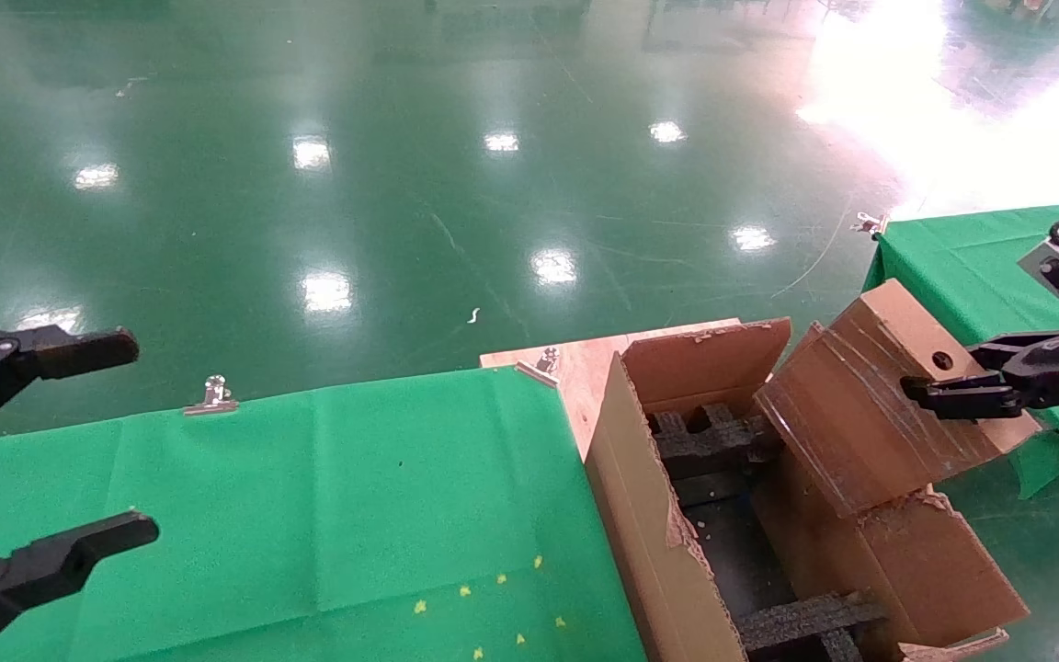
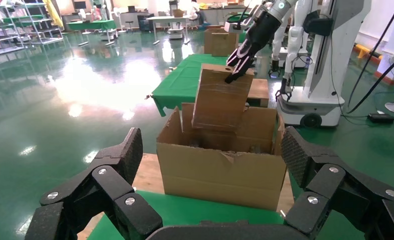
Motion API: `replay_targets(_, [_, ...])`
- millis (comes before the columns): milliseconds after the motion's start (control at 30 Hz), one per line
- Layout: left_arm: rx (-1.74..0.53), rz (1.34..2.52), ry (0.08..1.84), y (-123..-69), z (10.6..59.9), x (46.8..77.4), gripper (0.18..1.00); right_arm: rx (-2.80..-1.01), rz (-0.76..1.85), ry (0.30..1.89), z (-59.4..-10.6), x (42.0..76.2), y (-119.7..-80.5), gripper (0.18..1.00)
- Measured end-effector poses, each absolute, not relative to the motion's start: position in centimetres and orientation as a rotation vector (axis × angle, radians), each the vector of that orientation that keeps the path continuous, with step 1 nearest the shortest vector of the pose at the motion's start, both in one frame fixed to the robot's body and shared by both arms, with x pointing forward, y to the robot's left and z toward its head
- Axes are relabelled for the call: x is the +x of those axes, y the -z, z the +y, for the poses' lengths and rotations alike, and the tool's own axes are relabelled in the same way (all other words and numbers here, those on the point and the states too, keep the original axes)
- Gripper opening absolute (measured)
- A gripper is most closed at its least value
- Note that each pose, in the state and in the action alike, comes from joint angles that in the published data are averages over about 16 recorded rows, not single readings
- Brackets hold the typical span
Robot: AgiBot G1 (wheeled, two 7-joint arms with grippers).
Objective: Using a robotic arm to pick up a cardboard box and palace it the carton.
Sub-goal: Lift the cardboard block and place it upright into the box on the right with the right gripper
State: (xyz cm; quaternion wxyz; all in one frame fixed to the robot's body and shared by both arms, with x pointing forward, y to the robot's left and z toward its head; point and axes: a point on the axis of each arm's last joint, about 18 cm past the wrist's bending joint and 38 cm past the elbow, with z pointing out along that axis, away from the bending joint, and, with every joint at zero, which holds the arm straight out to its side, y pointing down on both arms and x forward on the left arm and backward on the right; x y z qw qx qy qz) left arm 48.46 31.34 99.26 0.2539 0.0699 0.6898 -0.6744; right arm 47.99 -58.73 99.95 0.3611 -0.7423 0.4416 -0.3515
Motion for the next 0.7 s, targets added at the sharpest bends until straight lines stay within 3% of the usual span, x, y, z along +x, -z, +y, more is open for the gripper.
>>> replay_targets(700, [0.19, 1.874, 1.833, -99.3, 31.3, 48.5, 1.001, -1.817, 1.379, 0.855, -59.4, 49.9, -96.7, 0.301])
